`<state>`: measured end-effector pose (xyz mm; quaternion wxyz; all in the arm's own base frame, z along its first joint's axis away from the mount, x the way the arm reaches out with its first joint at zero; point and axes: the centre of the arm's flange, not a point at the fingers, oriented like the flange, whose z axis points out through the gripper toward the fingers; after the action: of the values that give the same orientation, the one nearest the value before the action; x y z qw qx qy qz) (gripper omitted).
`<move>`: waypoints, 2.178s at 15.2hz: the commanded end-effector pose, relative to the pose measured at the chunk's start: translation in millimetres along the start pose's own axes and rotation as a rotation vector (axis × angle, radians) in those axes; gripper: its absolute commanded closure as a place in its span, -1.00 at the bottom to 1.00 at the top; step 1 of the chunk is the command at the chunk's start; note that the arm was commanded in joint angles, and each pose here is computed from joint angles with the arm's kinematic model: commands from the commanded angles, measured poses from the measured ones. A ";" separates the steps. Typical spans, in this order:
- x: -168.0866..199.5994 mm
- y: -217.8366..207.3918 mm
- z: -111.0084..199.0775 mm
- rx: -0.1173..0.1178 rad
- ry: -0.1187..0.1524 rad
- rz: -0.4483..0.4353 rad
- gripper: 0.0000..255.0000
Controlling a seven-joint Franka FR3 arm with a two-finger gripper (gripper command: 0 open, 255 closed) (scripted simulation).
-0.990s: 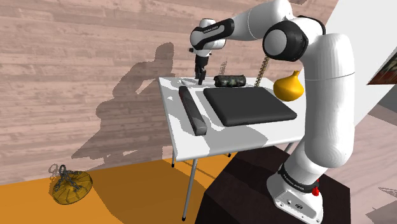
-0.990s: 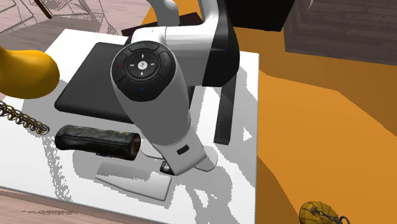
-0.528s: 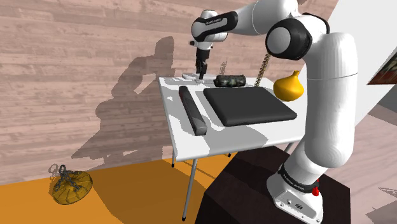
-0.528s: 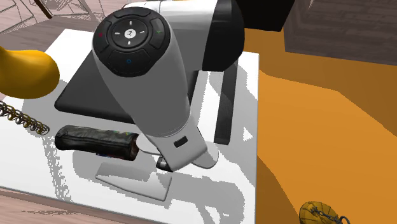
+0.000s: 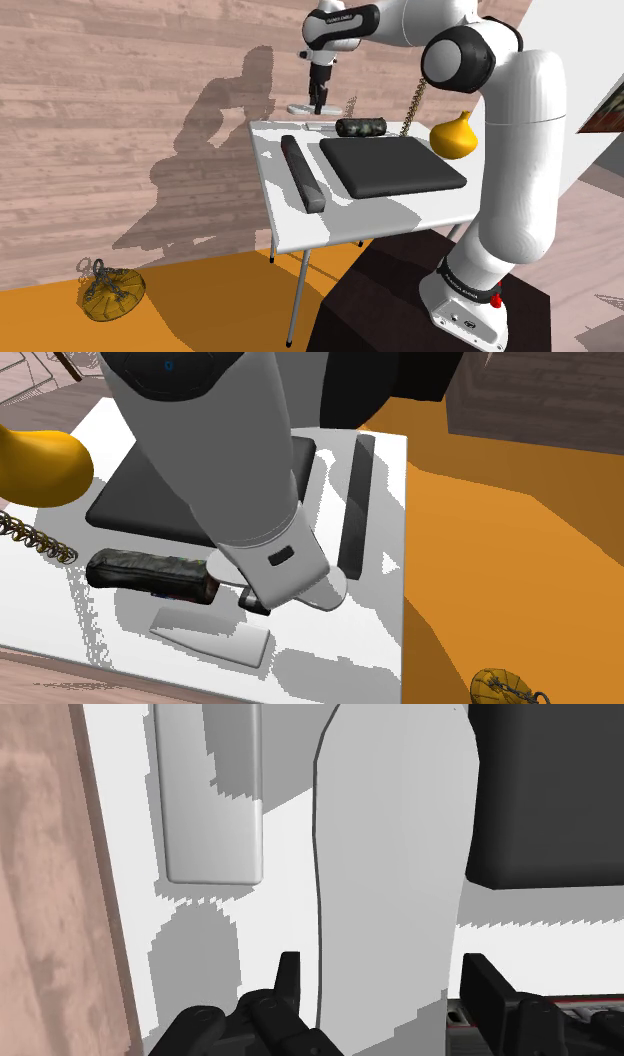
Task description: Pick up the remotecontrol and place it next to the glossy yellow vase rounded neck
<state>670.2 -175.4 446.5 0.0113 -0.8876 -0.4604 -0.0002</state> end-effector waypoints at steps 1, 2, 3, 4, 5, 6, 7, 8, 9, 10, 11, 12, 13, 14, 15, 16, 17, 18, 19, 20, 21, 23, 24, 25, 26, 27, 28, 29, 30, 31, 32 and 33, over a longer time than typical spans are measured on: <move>-0.5 0.9 -10.7 0.000 0.000 0.000 1.00; -0.5 0.8 -16.0 0.000 0.000 0.000 1.00; -0.4 0.7 -21.3 0.000 0.000 0.000 1.00; -0.3 0.6 -26.5 0.000 0.000 0.000 1.00; -0.3 0.4 -31.8 0.000 0.000 0.000 1.00; -0.2 0.3 -37.1 0.000 0.000 0.000 1.00; -0.2 0.2 -42.4 0.000 0.000 0.000 1.00; -0.1 0.1 -47.6 0.000 0.000 0.000 1.00; -0.1 0.0 -52.9 0.000 0.000 0.000 1.00; 0.0 -0.1 -58.2 0.000 0.000 0.000 1.00; 0.1 -0.2 -63.5 0.000 0.000 0.000 1.00; 0.1 -0.3 -68.8 0.000 0.000 0.000 1.00; 0.2 -0.4 -74.0 0.000 0.000 0.000 1.00; 0.2 -0.5 -79.3 0.000 0.000 0.000 1.00; 0.3 -0.6 -84.6 0.000 0.000 0.000 1.00; 0.3 -0.7 -89.9 0.000 0.000 0.000 1.00; 0.4 -0.8 -95.1 0.000 0.000 0.000 1.00; 0.4 -0.9 -100.4 0.000 0.000 0.000 1.00; 0.5 -1.0 -105.7 0.000 0.000 0.000 1.00; 0.6 -1.1 -111.0 0.000 0.000 0.000 1.00; 0.6 -1.2 -116.2 0.000 0.000 0.000 1.00; 0.7 -1.4 -126.8 0.000 0.000 0.000 1.00; 0.8 -1.6 -132.1 0.000 0.000 0.000 1.00; 0.8 -1.7 -137.4 0.000 0.000 0.000 1.00; 0.9 -1.8 -142.6 0.000 0.000 0.000 1.00; 0.9 -1.8 -145.0 0.000 0.000 0.000 1.00; -9.9 -9.3 -145.0 0.000 0.000 0.000 1.00; -20.8 -16.8 -145.0 0.000 0.000 0.000 1.00; -31.7 -24.3 -145.0 0.000 0.000 0.000 1.00; -42.5 -31.8 -145.0 0.000 0.000 0.000 1.00; -53.4 -39.3 -145.0 0.000 0.000 0.000 1.00; -64.3 -46.8 -145.0 0.000 0.000 0.000 1.00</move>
<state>613.5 -196.1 591.2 0.0107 -0.8879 -0.4599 -0.0001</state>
